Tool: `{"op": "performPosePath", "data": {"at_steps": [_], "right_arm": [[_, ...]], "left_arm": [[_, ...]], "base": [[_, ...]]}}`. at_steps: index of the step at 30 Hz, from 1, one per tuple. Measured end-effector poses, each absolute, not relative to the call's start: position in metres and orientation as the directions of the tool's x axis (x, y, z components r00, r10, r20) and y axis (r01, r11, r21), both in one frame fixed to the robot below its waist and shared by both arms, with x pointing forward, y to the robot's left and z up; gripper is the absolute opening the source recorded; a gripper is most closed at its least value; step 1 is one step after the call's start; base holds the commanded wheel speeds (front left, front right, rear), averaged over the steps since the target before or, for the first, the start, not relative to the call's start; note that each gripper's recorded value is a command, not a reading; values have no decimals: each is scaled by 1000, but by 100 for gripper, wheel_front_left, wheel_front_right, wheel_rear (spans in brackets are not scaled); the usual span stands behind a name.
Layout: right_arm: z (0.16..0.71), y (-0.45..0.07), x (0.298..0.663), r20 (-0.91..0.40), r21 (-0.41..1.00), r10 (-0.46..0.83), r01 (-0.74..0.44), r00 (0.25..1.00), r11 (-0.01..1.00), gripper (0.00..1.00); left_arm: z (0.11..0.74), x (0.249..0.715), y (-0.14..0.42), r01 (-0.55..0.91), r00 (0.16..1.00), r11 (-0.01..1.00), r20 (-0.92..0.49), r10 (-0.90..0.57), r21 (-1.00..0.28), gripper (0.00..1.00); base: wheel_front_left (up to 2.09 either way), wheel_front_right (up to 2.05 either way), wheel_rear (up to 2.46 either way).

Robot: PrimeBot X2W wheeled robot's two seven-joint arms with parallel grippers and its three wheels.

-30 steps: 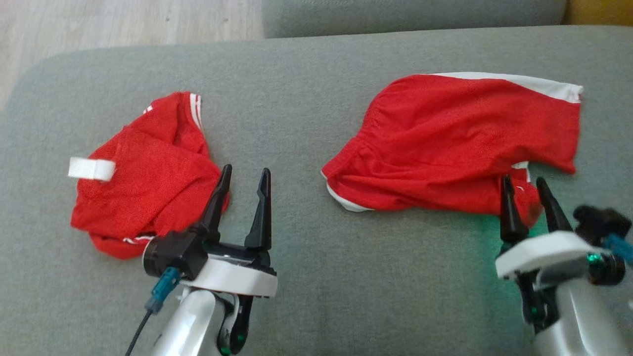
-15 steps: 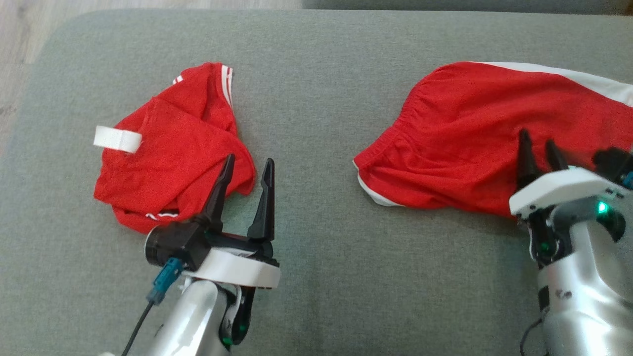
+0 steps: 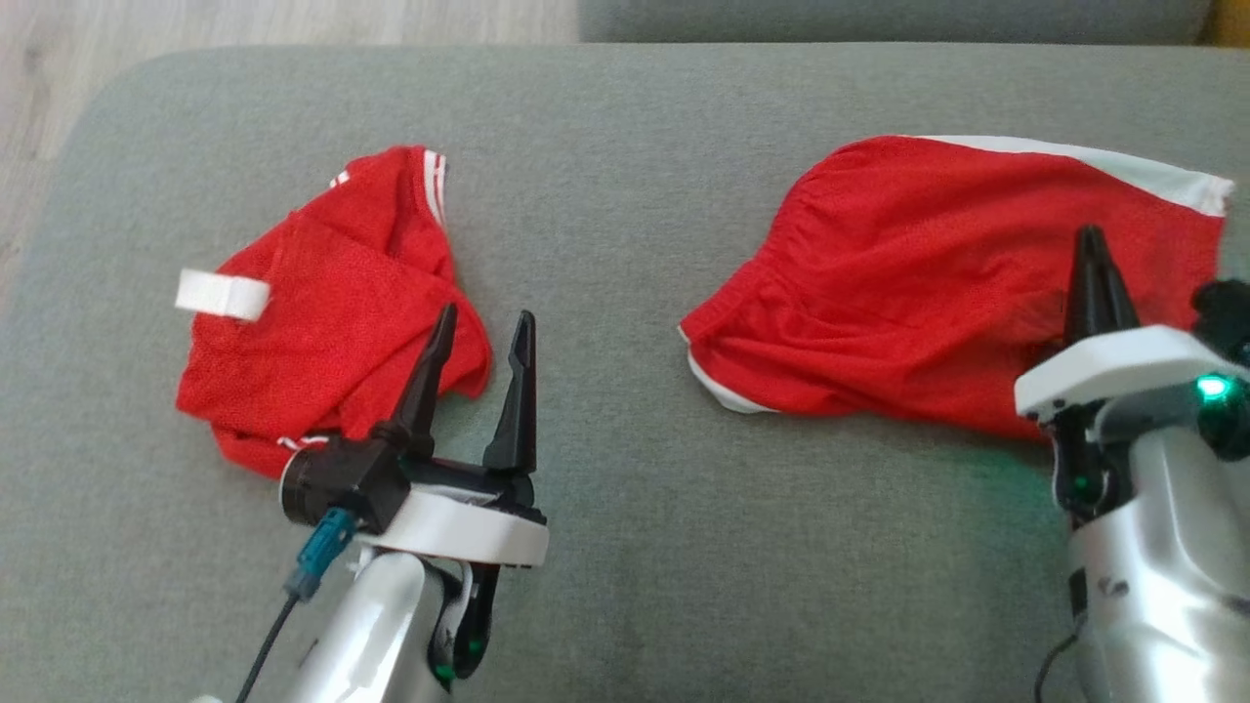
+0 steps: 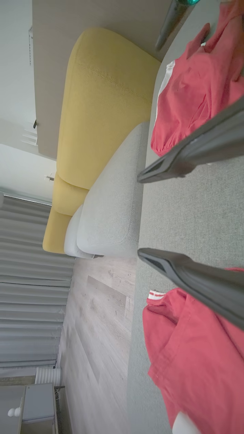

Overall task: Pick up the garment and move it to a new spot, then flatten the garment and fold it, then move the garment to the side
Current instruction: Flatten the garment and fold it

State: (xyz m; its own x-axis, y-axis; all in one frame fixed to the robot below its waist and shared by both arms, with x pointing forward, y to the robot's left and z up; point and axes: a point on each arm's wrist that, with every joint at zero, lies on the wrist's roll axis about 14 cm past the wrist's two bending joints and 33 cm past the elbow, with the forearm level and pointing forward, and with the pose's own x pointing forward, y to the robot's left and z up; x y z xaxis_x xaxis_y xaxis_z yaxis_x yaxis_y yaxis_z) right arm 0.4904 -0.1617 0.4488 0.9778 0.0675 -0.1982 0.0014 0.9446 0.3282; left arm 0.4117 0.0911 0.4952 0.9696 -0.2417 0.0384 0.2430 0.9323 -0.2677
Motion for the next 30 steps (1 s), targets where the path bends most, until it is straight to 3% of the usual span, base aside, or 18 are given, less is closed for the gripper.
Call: {"op": "performPosePath", "data": {"at_steps": [11, 16, 17, 18, 30], "right_arm": [[474, -168, 438, -86, 157, 85, -70, 993, 985, 0], [471, -180, 404, -83, 135, 56, -44, 995, 990, 0], [470, -183, 399, -82, 132, 48, -36, 995, 991, 40], [469, -184, 393, -83, 133, 42, -31, 996, 991, 100], [462, -188, 372, -97, 150, 29, -14, 995, 989, 100]], "left_arm": [[506, 406, 74, 293, 956, 917, 70, -285, -272, 100], [504, 399, 67, 306, 951, 912, 60, -302, -272, 100], [502, 397, 67, 307, 951, 912, 52, -305, -272, 100], [498, 395, 66, 307, 951, 912, 42, -307, -272, 100], [466, 374, 61, 309, 940, 914, -59, -335, -262, 100]], "base": [[0, 0, 0], [0, 0, 0], [0, 0, 0], [0, 0, 0], [0, 0, 0]]}}
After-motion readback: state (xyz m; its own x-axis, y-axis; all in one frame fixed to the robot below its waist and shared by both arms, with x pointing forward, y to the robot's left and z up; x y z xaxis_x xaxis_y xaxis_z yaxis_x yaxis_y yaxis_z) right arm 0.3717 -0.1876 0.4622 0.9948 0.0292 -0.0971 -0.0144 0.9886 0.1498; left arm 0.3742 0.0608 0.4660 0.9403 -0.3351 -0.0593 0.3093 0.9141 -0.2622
